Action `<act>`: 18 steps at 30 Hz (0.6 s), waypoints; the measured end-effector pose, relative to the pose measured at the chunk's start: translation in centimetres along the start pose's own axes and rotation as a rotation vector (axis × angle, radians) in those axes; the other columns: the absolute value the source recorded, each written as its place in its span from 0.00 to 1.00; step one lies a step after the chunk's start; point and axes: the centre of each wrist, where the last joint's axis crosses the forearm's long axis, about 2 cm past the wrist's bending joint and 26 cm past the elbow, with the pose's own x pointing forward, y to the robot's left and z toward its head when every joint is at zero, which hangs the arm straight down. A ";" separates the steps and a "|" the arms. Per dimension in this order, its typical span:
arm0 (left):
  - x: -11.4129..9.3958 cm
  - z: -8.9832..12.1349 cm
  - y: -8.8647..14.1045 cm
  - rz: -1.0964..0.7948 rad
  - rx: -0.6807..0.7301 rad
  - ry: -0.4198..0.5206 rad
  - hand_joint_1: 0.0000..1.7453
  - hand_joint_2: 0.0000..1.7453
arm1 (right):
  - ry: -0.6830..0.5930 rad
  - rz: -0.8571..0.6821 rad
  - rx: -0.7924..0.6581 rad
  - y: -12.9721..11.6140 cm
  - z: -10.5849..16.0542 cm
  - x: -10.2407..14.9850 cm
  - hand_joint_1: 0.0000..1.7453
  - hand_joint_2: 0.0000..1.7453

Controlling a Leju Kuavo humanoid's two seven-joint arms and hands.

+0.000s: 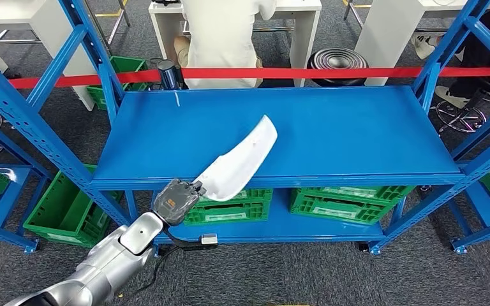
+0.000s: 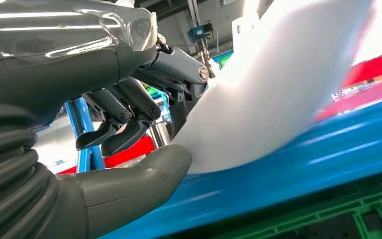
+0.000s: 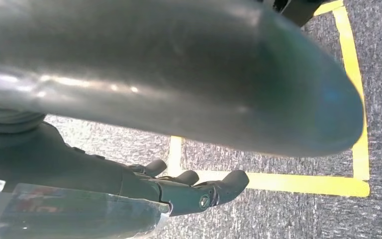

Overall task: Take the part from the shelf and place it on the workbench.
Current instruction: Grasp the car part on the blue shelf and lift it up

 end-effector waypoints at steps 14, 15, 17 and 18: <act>-0.1 -2.0 2.1 0.344 0.266 0.004 1.00 1.00 | -0.009 -0.007 0.053 0.7 -0.2 0.3 0.00 0.00; 0.1 -2.2 2.3 0.384 0.299 0.009 1.00 1.00 | -0.009 -0.006 0.057 0.7 -0.2 0.4 0.00 0.00; 0.3 -2.7 2.6 0.443 0.353 0.020 1.00 1.00 | -0.012 -0.008 0.066 0.9 -0.3 0.5 0.00 0.00; 0.5 -3.0 2.8 0.460 0.370 0.027 1.00 1.00 | -0.015 -0.008 0.068 1.0 -0.4 0.6 0.00 0.00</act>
